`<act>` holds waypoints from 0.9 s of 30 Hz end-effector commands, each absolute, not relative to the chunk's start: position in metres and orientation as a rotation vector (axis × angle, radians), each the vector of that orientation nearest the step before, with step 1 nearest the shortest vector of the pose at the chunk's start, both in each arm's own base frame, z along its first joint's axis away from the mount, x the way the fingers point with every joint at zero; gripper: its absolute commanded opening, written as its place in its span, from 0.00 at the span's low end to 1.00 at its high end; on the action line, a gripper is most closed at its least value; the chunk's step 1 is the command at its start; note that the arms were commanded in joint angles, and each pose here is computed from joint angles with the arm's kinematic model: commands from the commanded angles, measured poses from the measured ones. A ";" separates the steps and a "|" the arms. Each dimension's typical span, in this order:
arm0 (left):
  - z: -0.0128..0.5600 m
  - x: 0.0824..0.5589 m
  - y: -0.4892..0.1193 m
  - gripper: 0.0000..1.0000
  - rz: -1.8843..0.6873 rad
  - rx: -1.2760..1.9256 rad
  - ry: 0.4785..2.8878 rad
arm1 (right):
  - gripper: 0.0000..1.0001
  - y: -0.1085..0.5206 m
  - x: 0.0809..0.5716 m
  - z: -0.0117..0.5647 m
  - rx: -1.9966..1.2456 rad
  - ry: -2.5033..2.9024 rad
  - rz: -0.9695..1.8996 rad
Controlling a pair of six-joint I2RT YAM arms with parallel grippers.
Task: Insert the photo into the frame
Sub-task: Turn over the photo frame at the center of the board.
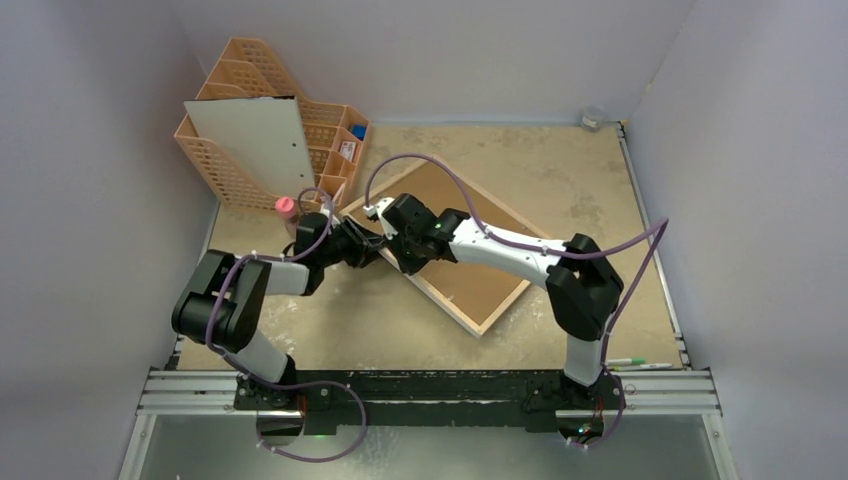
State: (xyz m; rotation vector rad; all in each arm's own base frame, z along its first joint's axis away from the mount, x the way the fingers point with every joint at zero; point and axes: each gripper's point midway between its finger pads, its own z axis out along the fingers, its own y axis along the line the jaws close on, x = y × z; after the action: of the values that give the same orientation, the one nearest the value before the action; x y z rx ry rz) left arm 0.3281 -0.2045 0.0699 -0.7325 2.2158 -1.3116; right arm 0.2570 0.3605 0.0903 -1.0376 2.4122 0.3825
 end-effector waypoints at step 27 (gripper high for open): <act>0.201 0.355 -0.227 0.00 -1.451 -0.782 2.158 | 0.82 0.315 0.252 0.164 -0.864 2.045 -0.493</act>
State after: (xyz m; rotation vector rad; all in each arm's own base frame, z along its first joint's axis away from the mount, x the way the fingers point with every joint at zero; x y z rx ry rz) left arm 0.3553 -0.2184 0.1533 -0.9098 2.2144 -1.3601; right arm 0.2443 0.3429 0.1556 -0.9248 2.0881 -0.2933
